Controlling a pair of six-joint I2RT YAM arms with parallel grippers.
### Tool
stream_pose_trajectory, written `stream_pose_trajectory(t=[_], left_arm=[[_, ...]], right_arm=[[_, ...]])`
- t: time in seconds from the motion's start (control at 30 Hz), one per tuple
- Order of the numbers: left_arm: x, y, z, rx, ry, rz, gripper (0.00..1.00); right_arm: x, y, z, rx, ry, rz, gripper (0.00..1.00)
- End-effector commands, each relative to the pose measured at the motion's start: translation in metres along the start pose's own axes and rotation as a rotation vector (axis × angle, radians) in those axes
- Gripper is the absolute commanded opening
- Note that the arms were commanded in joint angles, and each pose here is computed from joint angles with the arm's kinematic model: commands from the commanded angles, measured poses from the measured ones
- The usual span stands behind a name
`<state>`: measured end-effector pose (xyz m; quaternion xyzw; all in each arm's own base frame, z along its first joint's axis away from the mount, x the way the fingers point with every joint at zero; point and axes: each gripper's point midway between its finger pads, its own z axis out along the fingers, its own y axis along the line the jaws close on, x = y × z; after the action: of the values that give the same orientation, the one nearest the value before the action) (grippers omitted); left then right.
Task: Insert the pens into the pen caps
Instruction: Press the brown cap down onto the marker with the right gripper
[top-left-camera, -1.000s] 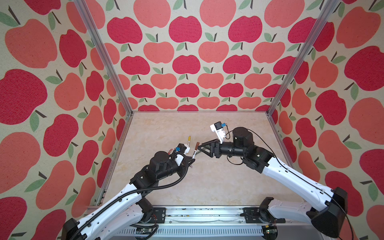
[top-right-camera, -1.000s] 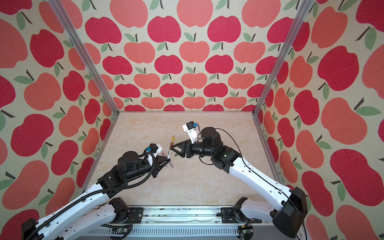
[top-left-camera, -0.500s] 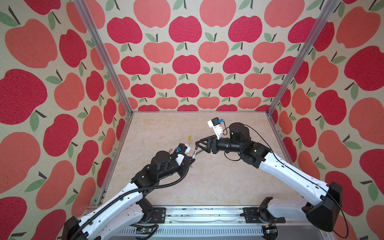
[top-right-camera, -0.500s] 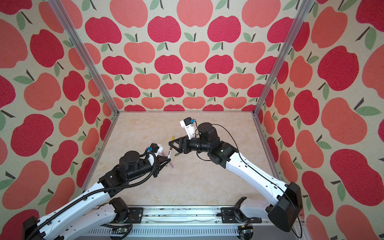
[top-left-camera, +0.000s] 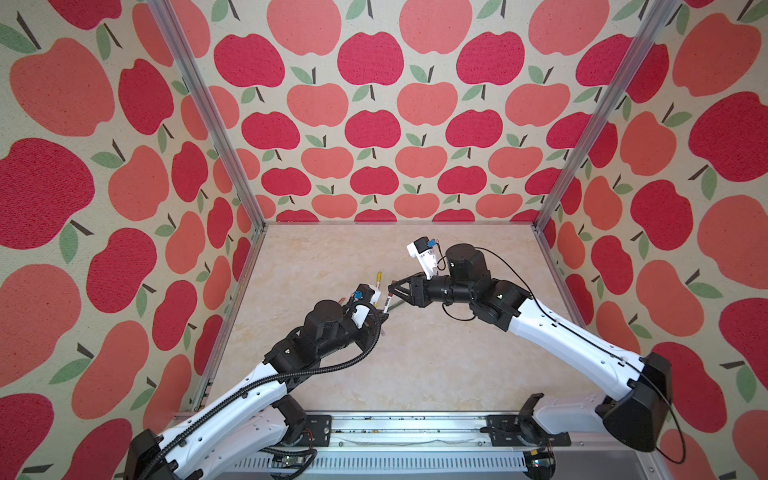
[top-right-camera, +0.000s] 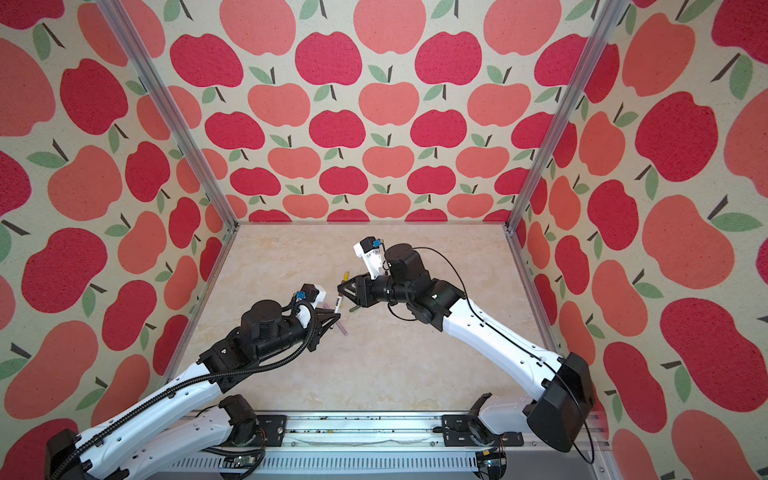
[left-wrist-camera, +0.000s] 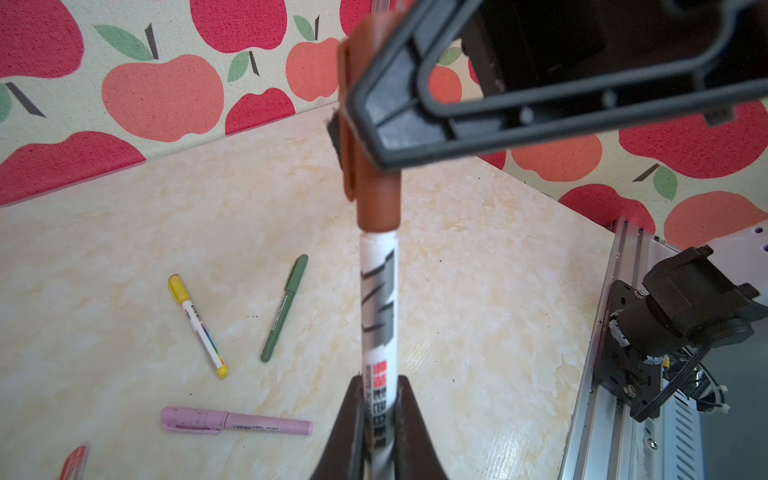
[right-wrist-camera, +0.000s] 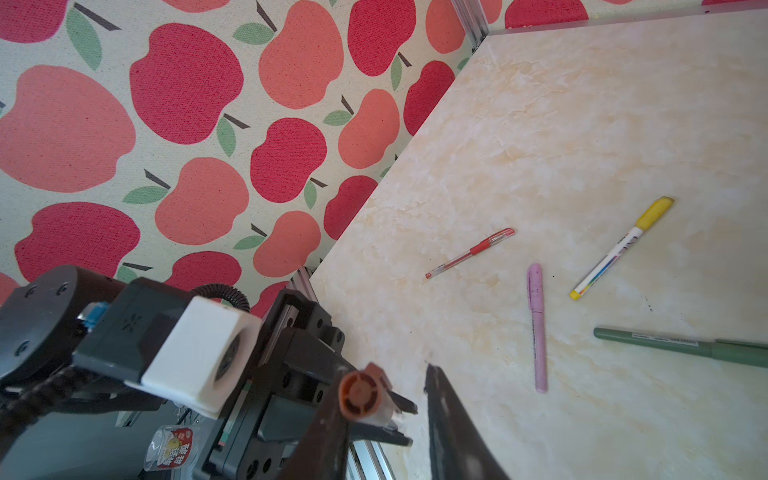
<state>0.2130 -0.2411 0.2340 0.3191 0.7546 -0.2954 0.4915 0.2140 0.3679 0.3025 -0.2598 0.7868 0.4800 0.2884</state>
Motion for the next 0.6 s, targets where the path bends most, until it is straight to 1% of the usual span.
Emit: stream_pose_trajectory(t=[0.0, 0.23, 0.57], left_arm=[[-0.017, 0.001, -0.002, -0.017, -0.031, 0.016, 0.0], [-0.027, 0.002, -0.005, -0.029, -0.056, 0.008, 0.0], [-0.042, 0.005, -0.009, -0.062, -0.097, 0.02, 0.0]], right_arm=[[-0.005, 0.007, 0.0, -0.008, 0.004, -0.023, 0.29], [-0.004, 0.006, 0.003, -0.005, 0.014, -0.021, 0.13], [0.002, 0.005, 0.011, -0.011, 0.044, -0.007, 0.06]])
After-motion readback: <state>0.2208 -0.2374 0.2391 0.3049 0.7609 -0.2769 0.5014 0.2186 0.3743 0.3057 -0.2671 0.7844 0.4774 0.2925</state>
